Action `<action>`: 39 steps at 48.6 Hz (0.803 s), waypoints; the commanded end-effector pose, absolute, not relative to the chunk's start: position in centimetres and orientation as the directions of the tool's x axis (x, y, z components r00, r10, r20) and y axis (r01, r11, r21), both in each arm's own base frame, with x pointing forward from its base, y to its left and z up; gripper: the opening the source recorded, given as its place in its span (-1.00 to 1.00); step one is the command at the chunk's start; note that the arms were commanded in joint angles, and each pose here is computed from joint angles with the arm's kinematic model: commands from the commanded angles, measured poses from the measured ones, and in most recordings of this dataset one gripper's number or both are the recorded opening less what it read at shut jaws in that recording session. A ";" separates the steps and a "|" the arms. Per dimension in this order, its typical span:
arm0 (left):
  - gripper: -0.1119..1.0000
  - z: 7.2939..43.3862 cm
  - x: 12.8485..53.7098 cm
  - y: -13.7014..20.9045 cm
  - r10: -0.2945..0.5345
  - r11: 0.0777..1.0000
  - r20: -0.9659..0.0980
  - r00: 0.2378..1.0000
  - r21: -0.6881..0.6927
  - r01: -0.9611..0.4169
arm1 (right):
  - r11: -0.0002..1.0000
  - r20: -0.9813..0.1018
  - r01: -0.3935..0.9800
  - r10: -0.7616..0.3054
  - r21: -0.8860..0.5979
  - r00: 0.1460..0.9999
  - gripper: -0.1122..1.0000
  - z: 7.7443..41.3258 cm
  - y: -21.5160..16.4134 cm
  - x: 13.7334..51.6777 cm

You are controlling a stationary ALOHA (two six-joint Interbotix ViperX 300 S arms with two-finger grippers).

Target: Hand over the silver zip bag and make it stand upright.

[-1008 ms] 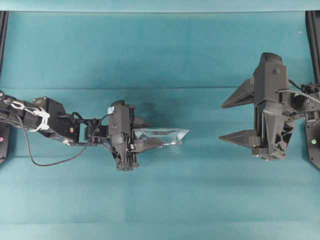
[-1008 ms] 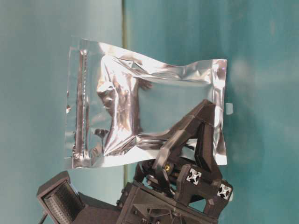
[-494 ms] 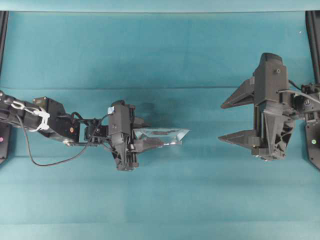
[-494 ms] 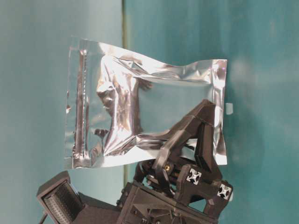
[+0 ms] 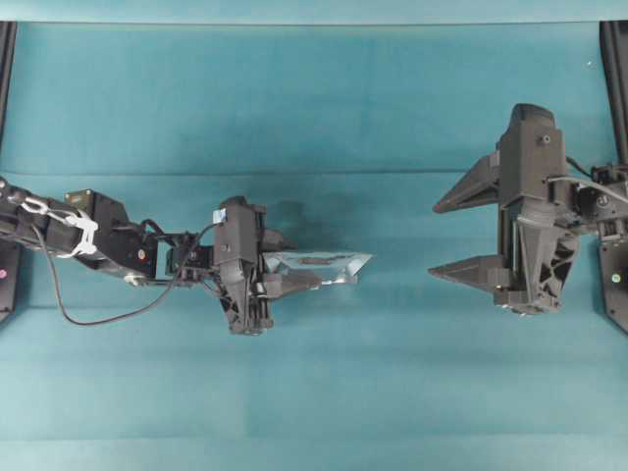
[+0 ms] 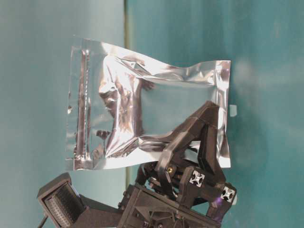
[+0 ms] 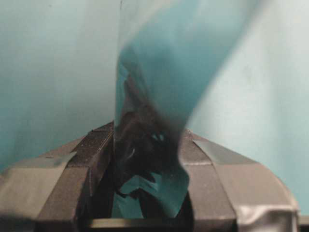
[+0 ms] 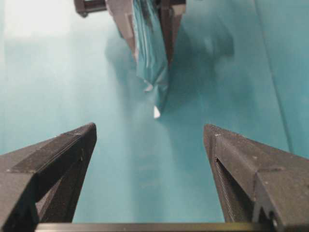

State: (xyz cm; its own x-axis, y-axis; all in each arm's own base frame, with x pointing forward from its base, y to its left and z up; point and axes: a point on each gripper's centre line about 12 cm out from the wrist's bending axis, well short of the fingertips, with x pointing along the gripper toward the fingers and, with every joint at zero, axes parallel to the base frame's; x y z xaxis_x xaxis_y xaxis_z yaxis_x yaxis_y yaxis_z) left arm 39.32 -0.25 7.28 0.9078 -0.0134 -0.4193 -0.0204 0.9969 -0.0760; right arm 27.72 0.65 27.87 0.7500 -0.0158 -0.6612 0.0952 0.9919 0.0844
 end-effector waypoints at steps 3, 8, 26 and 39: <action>-0.27 7.4 39.4 -0.5 -0.020 0.997 -0.418 0.908 -0.074 -0.012 | 0.991 -0.640 0.097 -0.013 0.096 0.768 0.82 28.6 0.7 27.7; -0.27 7.5 39.4 -0.5 -0.020 0.997 -0.416 0.909 -0.074 -0.012 | 0.990 -0.642 0.098 -0.012 0.098 0.767 0.82 28.5 0.7 27.8; -0.27 7.4 39.4 -0.5 -0.020 0.997 -0.418 0.908 -0.074 -0.012 | 0.990 -0.637 0.096 -0.011 0.099 0.771 0.82 28.5 0.7 27.7; -0.27 7.5 39.4 -0.5 -0.020 0.997 -0.416 0.909 -0.074 -0.012 | 0.990 -0.631 0.095 -0.008 0.104 0.776 0.82 28.5 0.8 27.8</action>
State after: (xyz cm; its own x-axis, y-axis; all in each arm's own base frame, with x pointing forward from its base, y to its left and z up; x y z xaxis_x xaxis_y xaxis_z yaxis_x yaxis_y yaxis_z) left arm 39.32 -0.25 7.28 0.9078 -0.0134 -0.4193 -0.0204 0.9969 -0.0760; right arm 27.69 0.68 27.69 0.7549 -0.0127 -0.6557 0.0937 0.9916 0.0887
